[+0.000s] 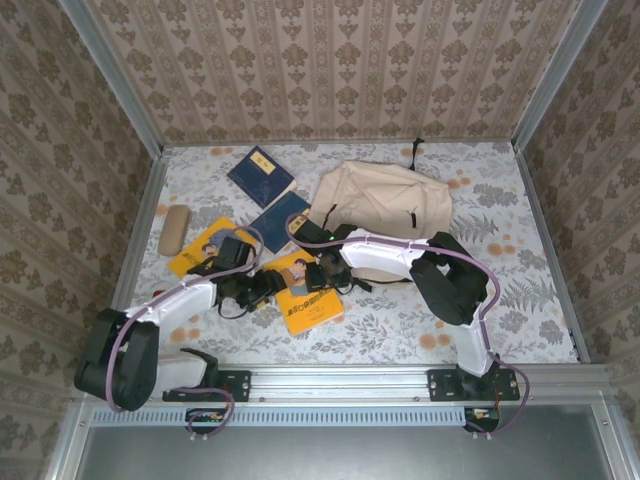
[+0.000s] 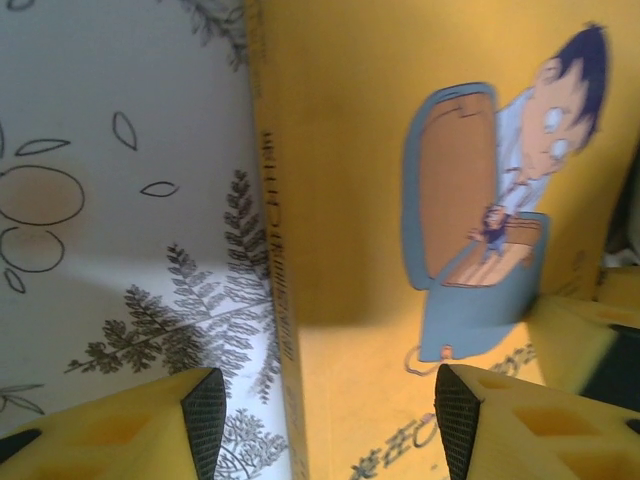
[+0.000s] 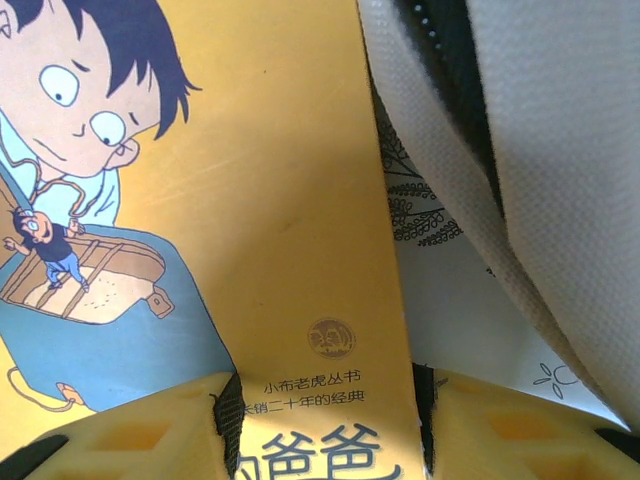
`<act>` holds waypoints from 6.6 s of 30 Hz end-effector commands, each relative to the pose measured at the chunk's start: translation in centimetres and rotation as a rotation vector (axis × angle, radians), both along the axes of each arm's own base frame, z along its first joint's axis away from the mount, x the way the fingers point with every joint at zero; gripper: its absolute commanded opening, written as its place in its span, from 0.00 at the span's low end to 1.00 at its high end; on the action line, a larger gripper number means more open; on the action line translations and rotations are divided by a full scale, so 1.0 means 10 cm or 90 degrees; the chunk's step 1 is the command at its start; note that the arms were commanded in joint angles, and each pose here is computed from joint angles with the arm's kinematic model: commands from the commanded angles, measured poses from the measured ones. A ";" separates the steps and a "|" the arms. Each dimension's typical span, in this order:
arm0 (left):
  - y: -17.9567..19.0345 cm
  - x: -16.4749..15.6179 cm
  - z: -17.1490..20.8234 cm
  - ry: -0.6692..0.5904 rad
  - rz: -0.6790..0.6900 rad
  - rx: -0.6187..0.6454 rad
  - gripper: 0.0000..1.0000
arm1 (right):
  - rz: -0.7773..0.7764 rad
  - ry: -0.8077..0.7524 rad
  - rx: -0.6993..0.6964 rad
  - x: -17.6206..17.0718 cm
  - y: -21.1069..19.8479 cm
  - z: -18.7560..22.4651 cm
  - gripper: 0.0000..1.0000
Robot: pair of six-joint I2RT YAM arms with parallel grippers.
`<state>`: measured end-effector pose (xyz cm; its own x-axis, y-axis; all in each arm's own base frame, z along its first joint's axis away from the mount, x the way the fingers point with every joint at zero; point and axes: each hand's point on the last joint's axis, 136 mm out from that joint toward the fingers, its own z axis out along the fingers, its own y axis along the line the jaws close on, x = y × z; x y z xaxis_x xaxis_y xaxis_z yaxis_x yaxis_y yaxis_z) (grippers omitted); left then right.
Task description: Pack books, pencil case, and school supplies into a backpack
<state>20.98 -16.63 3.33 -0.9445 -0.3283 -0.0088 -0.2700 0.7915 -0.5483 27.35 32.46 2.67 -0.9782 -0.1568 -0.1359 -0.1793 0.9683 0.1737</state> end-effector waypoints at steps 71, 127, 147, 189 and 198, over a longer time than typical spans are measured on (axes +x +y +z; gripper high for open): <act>-0.88 0.51 2.54 -0.308 -0.113 -0.300 0.11 | 0.027 -0.066 0.596 0.52 -0.28 1.90 0.99; -1.43 1.00 2.55 -0.348 0.008 -0.412 0.64 | -0.381 -0.133 0.805 1.33 -0.95 2.38 0.04; -1.35 1.16 2.46 -0.383 0.139 -0.435 0.16 | -0.334 -0.072 0.790 0.99 -0.68 2.24 0.09; 0.26 1.06 1.79 -0.378 0.191 -0.149 0.05 | 0.166 0.037 -0.061 0.41 -1.12 0.27 0.81; 0.23 1.06 1.78 -0.370 0.192 -0.166 0.05 | 0.152 0.064 -0.027 0.41 -1.10 0.17 0.45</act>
